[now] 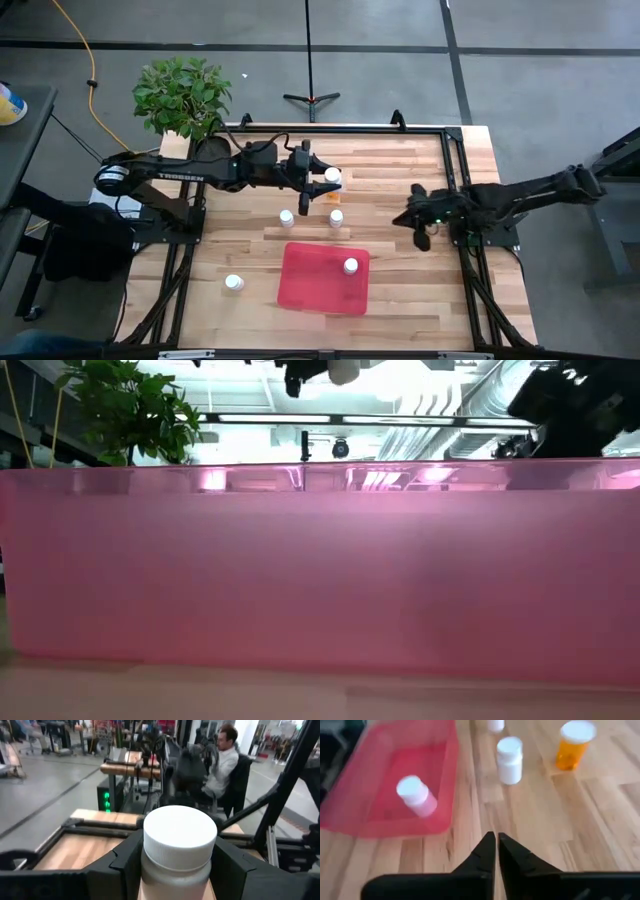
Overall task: Pick and place pill bottles into a basket
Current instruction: Put the white pill bottle into the bin
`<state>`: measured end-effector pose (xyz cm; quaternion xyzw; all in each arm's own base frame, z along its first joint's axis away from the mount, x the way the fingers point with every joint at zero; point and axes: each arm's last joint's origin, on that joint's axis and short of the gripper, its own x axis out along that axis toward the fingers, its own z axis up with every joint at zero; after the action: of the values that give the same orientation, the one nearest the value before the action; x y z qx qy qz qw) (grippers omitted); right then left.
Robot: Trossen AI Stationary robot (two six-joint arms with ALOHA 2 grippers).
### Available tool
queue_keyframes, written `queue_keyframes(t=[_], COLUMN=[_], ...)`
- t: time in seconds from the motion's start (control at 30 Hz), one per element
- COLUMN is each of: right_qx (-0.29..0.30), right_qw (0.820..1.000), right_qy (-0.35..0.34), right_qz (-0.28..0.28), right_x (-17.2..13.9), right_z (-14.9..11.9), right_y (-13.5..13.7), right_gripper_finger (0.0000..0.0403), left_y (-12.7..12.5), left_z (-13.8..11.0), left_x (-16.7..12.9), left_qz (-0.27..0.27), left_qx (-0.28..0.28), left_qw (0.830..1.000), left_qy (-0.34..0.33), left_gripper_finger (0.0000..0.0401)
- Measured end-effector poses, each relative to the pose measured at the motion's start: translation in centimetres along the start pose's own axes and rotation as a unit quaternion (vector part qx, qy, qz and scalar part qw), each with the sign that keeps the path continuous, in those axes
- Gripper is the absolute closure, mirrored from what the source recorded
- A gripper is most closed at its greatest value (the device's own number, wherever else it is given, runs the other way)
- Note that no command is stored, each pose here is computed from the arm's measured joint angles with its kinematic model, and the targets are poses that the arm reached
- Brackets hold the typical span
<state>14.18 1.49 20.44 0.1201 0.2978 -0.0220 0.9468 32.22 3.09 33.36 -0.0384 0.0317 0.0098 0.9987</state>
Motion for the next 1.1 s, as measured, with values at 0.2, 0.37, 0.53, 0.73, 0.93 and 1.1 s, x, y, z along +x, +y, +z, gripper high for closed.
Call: queue_keyframes(t=[0.2,0.37,0.53,0.73,0.93,1.1], right_qx=[0.048,0.073,0.074,0.064,0.064,0.064], right_qw=[0.991,0.969,0.961,0.962,0.961,0.962], right_qy=[-0.123,-0.234,-0.267,-0.267,-0.268,-0.267], right_qz=[0.005,0.016,-0.001,-0.004,-0.004,-0.004], right_x=[-2.2,-2.7,-2.3,-2.2,-2.3,-2.3], right_z=[-2.7,-4.3,-5.0,-5.0,-5.0,-5.0], right_y=[-1.3,-2.0,-2.3,-2.3,-2.3,-2.3], right_gripper_finger=[0.04,0.04,0.0401,0.0402,0.0402,0.0402], left_y=[0.2,0.2,0.2,-0.1,-1.2,-3.1], left_z=[0.6,0.6,0.4,-0.2,-1.2,-2.0], left_x=[-0.6,-0.9,-0.9,-0.9,-0.8,-0.8], left_qz=[0.01,0.016,0.012,0.003,-0.017,-0.035], left_qx=[0.006,0.011,0.009,-0.002,-0.021,-0.029], left_qw=[1.0,1.0,1.0,1.0,0.999,0.998], left_qy=[-0.004,0.002,0.014,0.019,0.027,0.039], left_gripper_finger=[0.0189,0.0189,0.0189,0.0189,0.0189,0.0189])
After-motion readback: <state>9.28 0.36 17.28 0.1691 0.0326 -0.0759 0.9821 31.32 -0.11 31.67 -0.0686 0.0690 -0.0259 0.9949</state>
